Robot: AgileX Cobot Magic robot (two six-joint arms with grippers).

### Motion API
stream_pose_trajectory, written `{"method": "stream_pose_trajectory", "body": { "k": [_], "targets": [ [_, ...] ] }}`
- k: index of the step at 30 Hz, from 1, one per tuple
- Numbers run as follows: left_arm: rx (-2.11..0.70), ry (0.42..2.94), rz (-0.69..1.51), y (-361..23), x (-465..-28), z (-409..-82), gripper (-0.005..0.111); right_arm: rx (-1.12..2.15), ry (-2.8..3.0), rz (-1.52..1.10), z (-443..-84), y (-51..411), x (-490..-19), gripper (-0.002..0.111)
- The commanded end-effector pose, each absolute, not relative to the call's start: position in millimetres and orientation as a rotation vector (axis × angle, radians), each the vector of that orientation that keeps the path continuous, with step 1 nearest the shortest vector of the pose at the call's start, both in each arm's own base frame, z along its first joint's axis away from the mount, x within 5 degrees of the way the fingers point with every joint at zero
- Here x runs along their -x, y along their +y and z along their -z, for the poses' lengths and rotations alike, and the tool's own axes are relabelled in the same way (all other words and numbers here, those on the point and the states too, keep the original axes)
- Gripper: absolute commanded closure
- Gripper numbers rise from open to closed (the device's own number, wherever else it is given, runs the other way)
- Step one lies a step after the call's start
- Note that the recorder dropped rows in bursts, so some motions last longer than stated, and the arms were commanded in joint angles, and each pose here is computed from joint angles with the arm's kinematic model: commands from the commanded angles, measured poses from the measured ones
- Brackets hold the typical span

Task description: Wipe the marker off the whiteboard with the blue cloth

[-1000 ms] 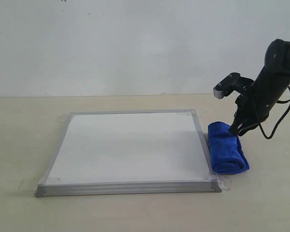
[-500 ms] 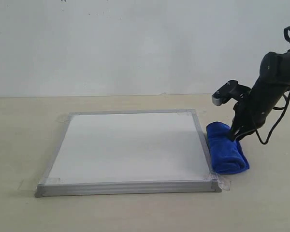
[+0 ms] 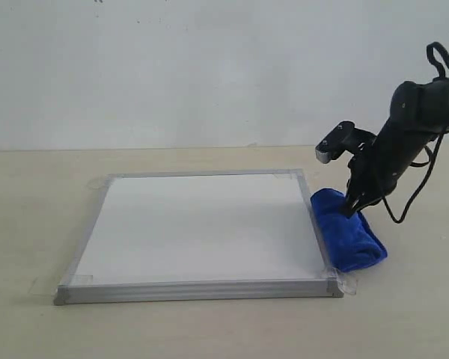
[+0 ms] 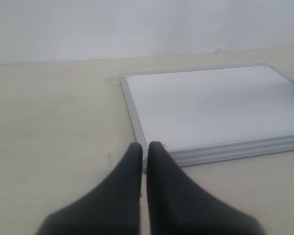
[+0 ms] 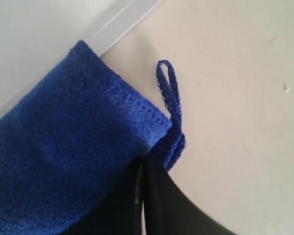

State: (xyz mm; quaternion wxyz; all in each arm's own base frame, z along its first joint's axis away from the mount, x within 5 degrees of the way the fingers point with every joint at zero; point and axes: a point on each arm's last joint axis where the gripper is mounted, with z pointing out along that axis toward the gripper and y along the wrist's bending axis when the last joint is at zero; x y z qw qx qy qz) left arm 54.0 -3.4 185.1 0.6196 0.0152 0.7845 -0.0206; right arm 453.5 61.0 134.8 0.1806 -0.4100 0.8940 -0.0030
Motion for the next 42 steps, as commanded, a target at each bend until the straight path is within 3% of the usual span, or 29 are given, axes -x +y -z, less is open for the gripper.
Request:
{"method": "stream_pose_trajectory", "body": {
  "k": [1, 3, 8, 14, 20, 27, 42],
  "targets": [
    [-0.038, 1.8, 0.06, -4, -54, -185, 0.103, 1.15, 2.517, 0.057, -140, 59, -455, 0.108],
    [-0.038, 1.8, 0.06, -4, -54, -185, 0.103, 1.093, 2.528, 0.136, -152, 47, -456, 0.108],
    [-0.038, 1.8, 0.06, -4, -54, -185, 0.103, 0.915, 2.505, 0.139, -234, 7, -436, 0.108],
    [-0.038, 1.8, 0.06, -4, -54, -185, 0.103, 0.622, 2.524, -0.51, -309, -47, -356, 0.108],
    [-0.038, 1.8, 0.06, -4, -54, -185, 0.103, 0.324, 2.518, -0.399, -309, -86, -247, 0.109],
    [-0.038, 1.8, 0.06, -4, -54, -185, 0.103, 0.234, 2.423, -0.214, -303, -61, -185, 0.109],
    [-0.038, 1.8, 0.06, -4, -54, -185, 0.103, 0.275, 2.309, -0.097, -327, -42, -155, 0.109]
  ]
}}
